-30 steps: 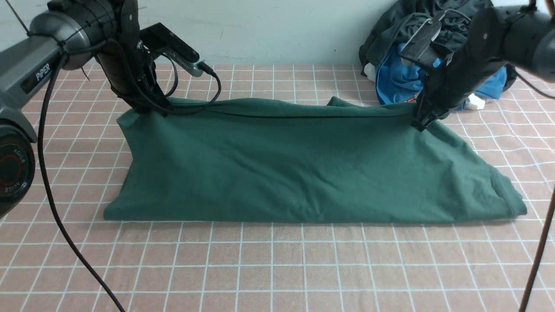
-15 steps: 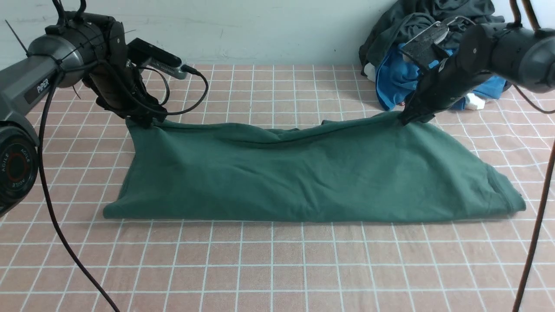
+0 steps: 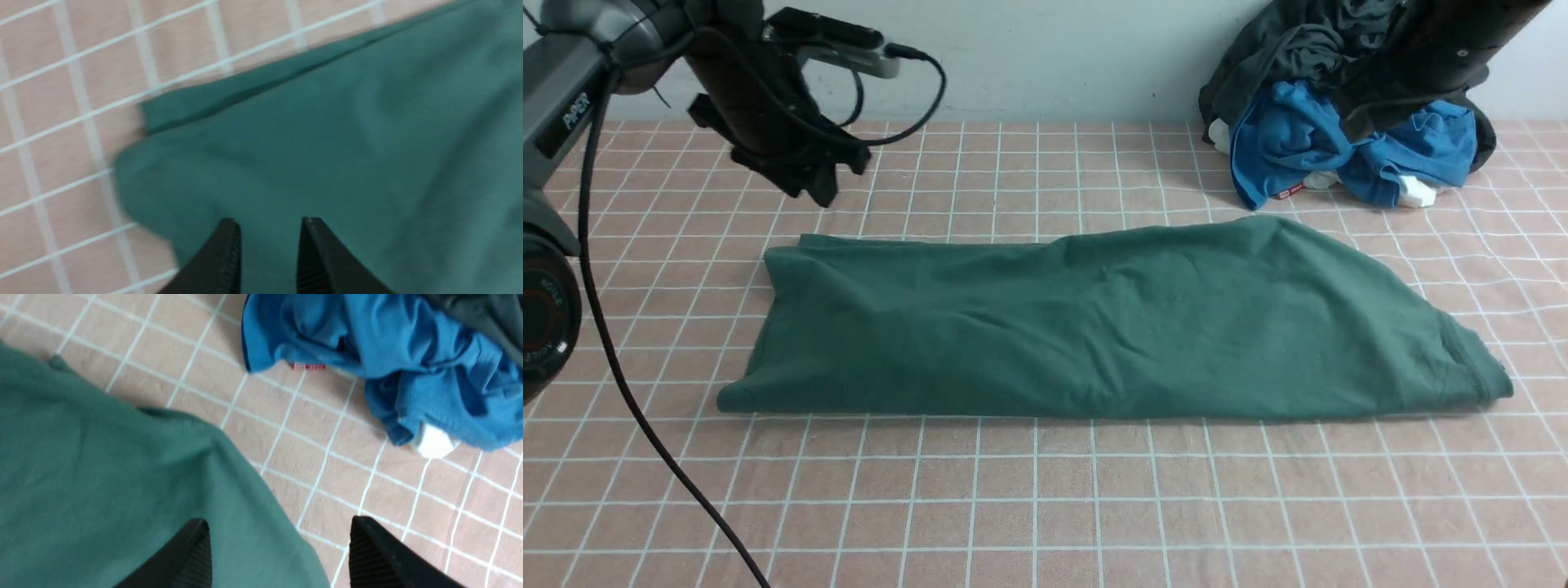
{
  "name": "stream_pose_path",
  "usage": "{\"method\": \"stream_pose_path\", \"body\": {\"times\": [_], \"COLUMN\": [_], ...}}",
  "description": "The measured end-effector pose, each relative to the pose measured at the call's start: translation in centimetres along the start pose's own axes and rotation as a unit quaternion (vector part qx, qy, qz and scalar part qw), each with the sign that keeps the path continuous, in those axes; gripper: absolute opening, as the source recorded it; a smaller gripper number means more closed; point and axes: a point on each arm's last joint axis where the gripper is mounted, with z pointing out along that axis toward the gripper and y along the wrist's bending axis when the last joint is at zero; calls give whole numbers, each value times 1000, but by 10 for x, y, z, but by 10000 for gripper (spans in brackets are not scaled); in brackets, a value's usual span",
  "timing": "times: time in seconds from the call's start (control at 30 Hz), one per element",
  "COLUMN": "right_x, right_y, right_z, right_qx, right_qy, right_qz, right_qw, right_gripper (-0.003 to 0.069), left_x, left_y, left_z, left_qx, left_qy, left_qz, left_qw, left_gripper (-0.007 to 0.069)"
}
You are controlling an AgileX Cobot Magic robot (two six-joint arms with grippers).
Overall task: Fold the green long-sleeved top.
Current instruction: Use both arms to drag the lower edge of the fabric forward and fold it over the upper edge, then use the right arm to clamp the right edge of the fabric
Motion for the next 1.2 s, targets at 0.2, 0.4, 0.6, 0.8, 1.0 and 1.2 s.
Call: {"method": "stream_pose_path", "body": {"times": [0.2, 0.4, 0.6, 0.8, 1.0, 1.2], "right_x": [32, 86, 129, 153, 157, 172], "right_y": [-16, -31, -45, -57, -60, -51], "right_z": [5, 14, 40, 58, 78, 120], "right_qx": [-15, -24, -13, 7, 11, -22], "right_qy": [52, 127, 156, 140, 131, 167], "right_qz": [53, 113, 172, 218, 236, 264], "right_qw": [997, 985, 972, 966, 963, 950], "right_gripper": [427, 418, 411, 445, 555, 581], "left_x": [17, 61, 68, 68, 68, 68], "left_y": [-56, -53, -51, -51, -51, -51], "left_z": [41, 82, 87, 86, 87, 87], "left_qx": [60, 55, 51, 51, 53, 54], "left_qy": [71, 173, 161, 160, 159, 159], "left_qz": [65, 55, 45, 44, 43, 42], "left_qw": [994, 982, 985, 985, 985, 985], "left_gripper": [4, -3, -3, -3, -3, -3]}}
